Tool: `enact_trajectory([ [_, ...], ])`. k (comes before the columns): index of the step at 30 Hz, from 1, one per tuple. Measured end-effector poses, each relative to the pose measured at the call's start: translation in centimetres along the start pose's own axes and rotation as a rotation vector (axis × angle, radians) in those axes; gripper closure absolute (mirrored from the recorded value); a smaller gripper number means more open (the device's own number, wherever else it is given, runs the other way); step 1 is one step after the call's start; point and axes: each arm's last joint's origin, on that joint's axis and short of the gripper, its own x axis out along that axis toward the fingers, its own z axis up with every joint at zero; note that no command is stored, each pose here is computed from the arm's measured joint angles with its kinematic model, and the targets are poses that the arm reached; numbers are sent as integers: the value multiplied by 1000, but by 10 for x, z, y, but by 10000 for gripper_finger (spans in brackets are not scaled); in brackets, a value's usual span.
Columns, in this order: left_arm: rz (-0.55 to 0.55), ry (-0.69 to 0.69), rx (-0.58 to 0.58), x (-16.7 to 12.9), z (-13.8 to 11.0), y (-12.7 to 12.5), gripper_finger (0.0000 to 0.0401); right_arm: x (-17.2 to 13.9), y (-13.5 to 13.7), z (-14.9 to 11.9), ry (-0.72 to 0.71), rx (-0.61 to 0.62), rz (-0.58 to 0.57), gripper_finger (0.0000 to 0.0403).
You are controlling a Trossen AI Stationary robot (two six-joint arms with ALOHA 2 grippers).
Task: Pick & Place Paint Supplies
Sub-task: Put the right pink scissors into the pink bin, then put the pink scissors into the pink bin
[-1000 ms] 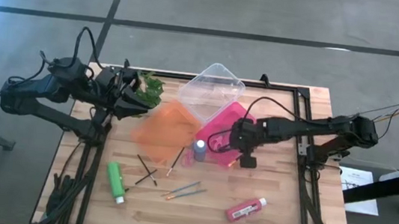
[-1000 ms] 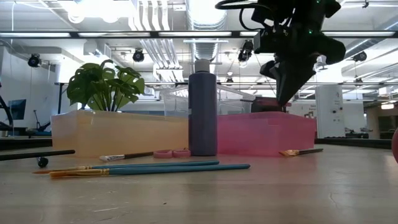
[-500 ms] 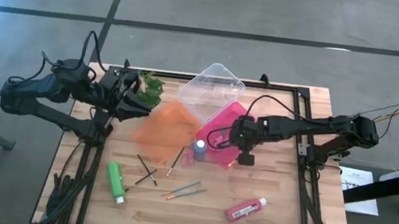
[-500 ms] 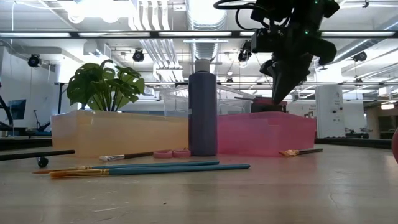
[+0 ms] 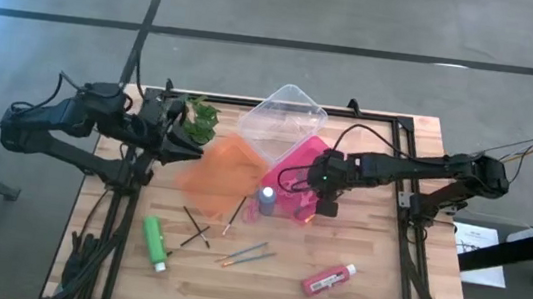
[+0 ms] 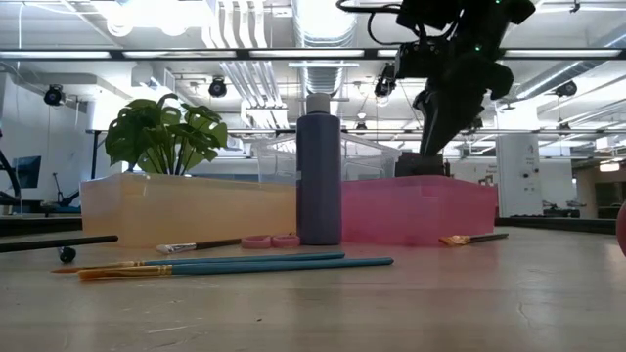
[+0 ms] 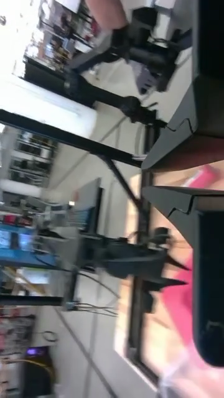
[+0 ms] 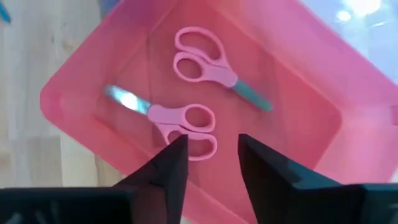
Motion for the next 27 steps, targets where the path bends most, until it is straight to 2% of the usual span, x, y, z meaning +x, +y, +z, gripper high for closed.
enact_trajectory([
  [8, -29, 186, -80, 25, -20, -9, 343, -38, -5, -3, -145, 170, 5, 246],
  [12, -90, 381, -144, 48, -43, -30, 341, -61, -8, -7, -233, 243, 7, 245],
  [15, -123, 511, -174, 58, -59, -51, 324, -78, -10, -11, -311, 262, 13, 245],
  [18, -66, 560, -182, 70, -74, -71, 289, -92, -10, -14, -377, 281, 26, 245],
  [22, 61, 610, -117, 88, -97, -86, 240, -105, -12, -19, -426, 280, 33, 245],
  [25, 121, 691, -72, 105, -118, -90, 226, -112, -13, -21, -464, 259, 33, 245],
  [27, 166, 738, -82, 120, -131, -88, 227, -116, -13, -23, -480, 242, 32, 245],
])
